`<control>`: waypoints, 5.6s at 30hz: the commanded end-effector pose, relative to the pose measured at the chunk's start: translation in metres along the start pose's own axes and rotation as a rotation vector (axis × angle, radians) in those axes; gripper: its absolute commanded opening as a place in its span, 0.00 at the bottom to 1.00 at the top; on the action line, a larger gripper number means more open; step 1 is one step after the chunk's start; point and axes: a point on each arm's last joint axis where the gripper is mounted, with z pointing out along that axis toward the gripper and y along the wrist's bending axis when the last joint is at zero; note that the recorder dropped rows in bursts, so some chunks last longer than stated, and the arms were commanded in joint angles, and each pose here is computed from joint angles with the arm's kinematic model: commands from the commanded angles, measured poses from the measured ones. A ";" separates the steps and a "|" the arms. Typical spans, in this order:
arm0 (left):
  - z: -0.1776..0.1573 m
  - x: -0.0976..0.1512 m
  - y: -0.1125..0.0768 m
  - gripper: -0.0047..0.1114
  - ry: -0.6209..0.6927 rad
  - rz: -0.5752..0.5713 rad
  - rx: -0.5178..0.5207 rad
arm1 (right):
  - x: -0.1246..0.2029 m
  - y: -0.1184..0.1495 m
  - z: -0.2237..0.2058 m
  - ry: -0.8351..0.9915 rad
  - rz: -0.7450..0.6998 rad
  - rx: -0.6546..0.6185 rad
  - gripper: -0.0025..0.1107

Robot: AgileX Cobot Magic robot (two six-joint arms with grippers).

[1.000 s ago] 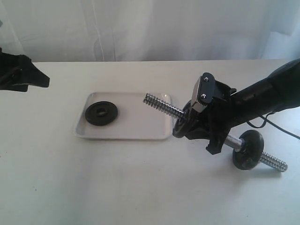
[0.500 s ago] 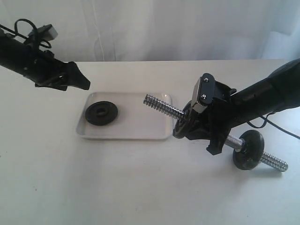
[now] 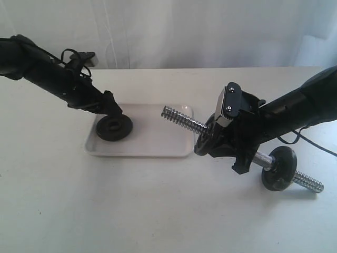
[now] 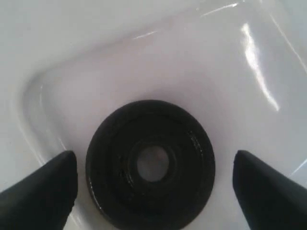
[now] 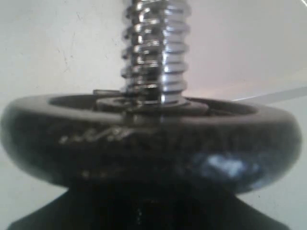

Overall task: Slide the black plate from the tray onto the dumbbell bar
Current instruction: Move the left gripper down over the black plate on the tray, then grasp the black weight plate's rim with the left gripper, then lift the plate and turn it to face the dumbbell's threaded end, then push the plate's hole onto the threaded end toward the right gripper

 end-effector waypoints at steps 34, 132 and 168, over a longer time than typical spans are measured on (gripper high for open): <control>0.054 0.009 -0.033 0.95 0.164 0.301 -0.093 | -0.018 -0.007 -0.017 -0.088 0.022 0.075 0.02; -0.012 0.024 -0.053 0.04 -0.503 -0.202 0.866 | -0.023 -0.009 -0.001 -0.144 0.074 0.099 0.02; 0.000 0.016 -0.079 0.04 -0.459 -0.179 0.886 | -0.027 -0.008 -0.002 -0.196 0.048 0.088 0.02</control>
